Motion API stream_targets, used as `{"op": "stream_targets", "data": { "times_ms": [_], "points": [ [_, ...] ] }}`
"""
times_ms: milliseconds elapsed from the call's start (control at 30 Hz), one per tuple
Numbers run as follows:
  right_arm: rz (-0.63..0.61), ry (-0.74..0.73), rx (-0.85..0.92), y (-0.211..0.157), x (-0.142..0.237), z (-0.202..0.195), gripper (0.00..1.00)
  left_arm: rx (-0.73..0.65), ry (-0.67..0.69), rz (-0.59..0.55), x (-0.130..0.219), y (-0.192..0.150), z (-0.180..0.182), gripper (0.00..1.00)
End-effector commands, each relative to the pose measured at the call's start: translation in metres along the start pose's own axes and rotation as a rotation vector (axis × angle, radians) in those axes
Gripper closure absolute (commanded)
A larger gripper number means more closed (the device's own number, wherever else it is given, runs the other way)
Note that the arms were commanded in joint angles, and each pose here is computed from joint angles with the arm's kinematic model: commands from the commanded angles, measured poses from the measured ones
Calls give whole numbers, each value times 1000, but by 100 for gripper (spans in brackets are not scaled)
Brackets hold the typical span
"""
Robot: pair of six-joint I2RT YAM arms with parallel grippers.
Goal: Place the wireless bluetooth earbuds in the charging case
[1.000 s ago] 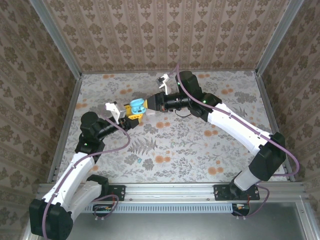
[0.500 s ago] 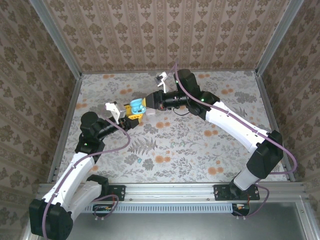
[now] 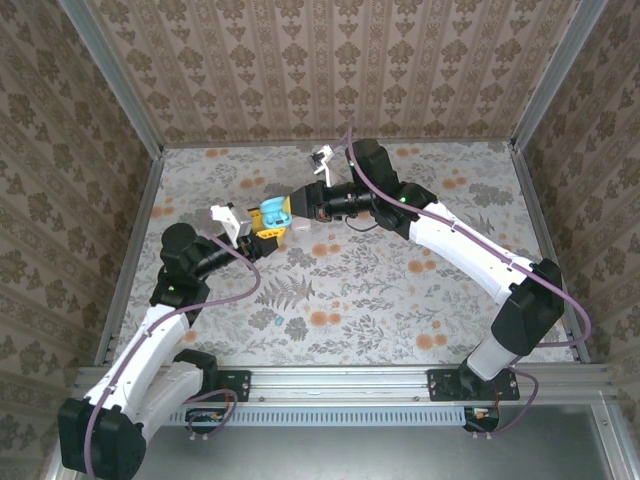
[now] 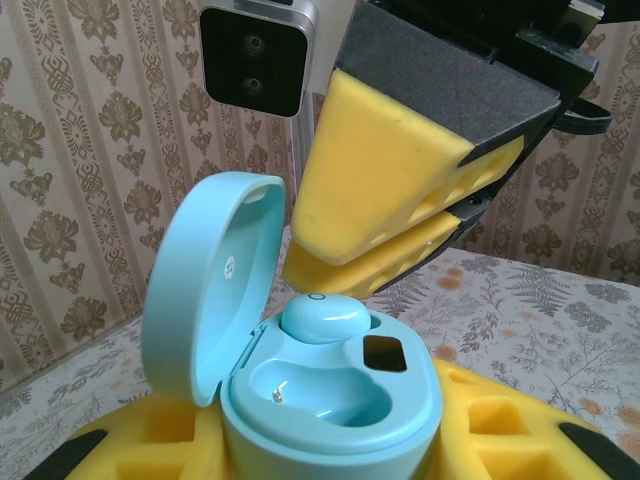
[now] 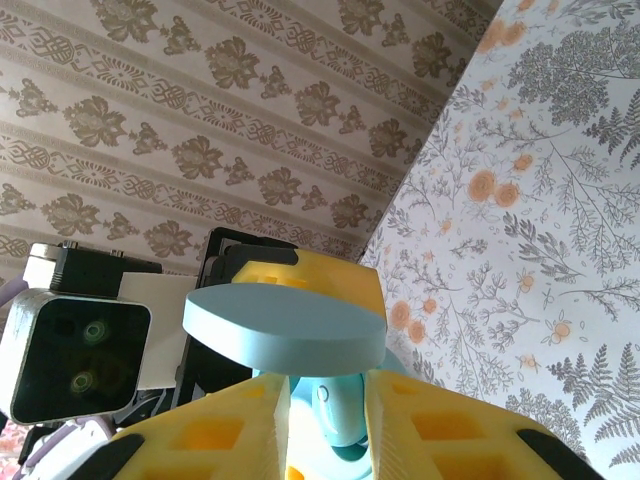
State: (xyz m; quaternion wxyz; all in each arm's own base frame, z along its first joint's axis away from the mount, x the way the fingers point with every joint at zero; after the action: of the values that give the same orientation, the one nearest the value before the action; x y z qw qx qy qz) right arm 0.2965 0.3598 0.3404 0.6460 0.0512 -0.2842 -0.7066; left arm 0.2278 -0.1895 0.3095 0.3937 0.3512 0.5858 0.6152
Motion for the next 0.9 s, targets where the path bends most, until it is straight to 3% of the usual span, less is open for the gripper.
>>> {"op": "stream_targets", "data": {
  "times_ms": [0,233,367,433,600,867],
  "points": [
    [5,1,21,0,1,8,71,-56,-21,-49,0,23,-5,64],
    [-67,-53,80,-1,29,11,66,-35,91,-11,2,19,11,65],
    [-138,-177,41,-5,55,-20,68,-25,263,-7,13,15,31,66],
    [-87,-332,-15,-21,56,-56,69,-10,361,4,24,13,43,67],
    [123,-450,-39,-82,15,-102,69,31,504,12,55,15,59,66],
    [399,-504,-65,-170,-79,-130,65,83,648,26,91,15,73,66]
  ]
}}
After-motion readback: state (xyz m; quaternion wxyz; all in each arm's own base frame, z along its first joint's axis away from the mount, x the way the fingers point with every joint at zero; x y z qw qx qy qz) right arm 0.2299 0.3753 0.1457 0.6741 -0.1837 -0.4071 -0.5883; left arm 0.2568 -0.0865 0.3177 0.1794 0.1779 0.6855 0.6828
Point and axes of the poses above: each hand's point on the last joint's axis, 136 mm out from that joint toward the fingers, its own x axis back along the fingers, its own z axis along the line the jaws close on, y = z × x, the point moved 2 cm from there along x, back along the fingers, and after that the axes turned 1 degree about -x, right-handed, at the moved point
